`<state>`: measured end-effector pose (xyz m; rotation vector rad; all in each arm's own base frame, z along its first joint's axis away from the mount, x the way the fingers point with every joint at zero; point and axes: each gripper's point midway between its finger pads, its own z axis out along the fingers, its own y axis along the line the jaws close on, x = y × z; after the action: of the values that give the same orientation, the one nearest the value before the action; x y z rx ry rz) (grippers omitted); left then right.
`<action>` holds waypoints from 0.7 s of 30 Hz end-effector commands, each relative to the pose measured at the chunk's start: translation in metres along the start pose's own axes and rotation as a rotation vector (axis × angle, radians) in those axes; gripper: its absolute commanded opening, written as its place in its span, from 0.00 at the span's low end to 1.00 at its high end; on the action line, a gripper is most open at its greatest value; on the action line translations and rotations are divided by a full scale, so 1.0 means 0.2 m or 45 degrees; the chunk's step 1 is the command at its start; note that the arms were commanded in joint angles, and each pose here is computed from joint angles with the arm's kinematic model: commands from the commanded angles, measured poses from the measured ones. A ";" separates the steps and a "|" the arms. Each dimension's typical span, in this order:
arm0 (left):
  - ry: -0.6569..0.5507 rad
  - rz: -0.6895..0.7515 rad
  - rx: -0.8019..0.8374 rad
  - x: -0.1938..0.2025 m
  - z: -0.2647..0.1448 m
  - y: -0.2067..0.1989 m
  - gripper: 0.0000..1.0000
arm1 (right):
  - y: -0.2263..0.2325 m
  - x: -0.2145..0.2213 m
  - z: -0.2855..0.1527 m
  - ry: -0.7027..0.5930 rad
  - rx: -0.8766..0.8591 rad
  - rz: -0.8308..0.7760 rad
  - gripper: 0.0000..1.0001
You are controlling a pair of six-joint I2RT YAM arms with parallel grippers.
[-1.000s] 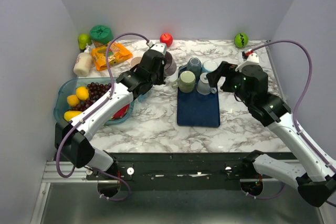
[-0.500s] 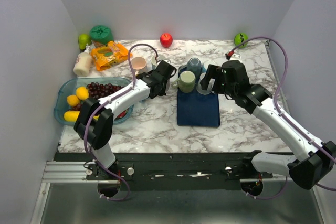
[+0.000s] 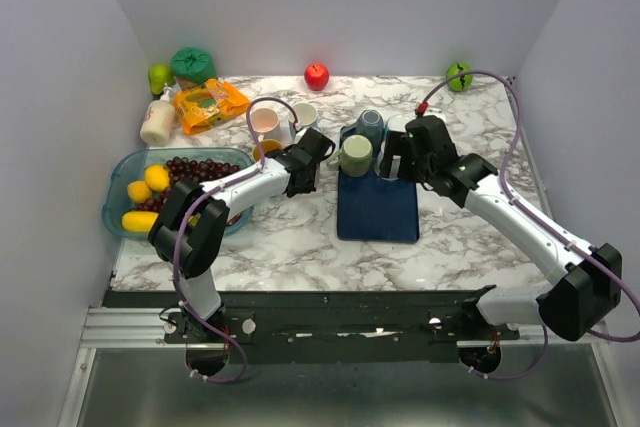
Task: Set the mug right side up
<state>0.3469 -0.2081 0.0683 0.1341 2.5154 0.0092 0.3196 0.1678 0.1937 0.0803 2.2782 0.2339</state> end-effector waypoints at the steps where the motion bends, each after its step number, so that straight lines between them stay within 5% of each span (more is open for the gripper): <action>1: -0.054 -0.073 0.012 -0.03 0.03 -0.01 0.31 | -0.05 0.10 0.09 0.076 0.054 -0.153 1.00; 7: -0.077 -0.083 0.019 -0.05 0.00 -0.01 0.61 | -0.07 0.19 0.20 0.169 0.060 -0.324 1.00; 21: -0.355 -0.119 0.182 -0.36 -0.43 -0.01 0.93 | -0.22 0.18 0.39 0.194 0.174 -0.624 0.95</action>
<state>0.3504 -0.2134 0.1308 0.0570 2.3597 -0.1536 0.3370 0.1479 0.1106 -0.3273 2.4374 -0.1089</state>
